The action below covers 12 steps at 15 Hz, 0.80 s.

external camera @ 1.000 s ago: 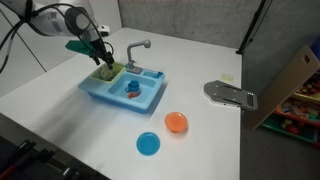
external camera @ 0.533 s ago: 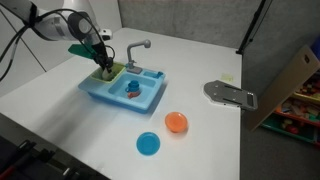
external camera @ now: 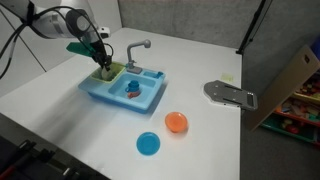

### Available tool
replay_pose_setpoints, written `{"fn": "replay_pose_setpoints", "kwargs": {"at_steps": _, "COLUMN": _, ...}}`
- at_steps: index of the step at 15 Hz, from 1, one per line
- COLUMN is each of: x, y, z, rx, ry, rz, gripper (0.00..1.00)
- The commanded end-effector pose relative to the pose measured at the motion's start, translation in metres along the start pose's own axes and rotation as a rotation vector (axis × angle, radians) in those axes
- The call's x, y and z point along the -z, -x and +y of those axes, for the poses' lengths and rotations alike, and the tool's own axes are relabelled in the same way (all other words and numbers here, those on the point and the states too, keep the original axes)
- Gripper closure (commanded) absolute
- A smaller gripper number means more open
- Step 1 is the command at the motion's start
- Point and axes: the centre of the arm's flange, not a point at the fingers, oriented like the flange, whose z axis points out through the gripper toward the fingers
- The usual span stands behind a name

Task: Remove the white bottle from the dishes drying rack and put it on the sink worktop in front of the dishes drying rack

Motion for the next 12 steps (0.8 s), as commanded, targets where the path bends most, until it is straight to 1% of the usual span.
{"fn": "replay_pose_setpoints", "kwargs": {"at_steps": 1, "x": 0.039, "y": 0.004, "z": 0.004, "rx": 0.013, "ry": 0.038, "rz": -0.010, "gripper": 0.90}}
{"fn": "replay_pose_setpoints", "kwargs": {"at_steps": 7, "x": 0.094, "y": 0.019, "z": 0.012, "rx": 0.067, "ry": 0.088, "rz": -0.022, "gripper": 0.90}}
{"fn": "replay_pose_setpoints", "kwargs": {"at_steps": 12, "x": 0.128, "y": 0.052, "z": 0.028, "rx": 0.108, "ry": 0.102, "rz": -0.031, "gripper": 0.90}}
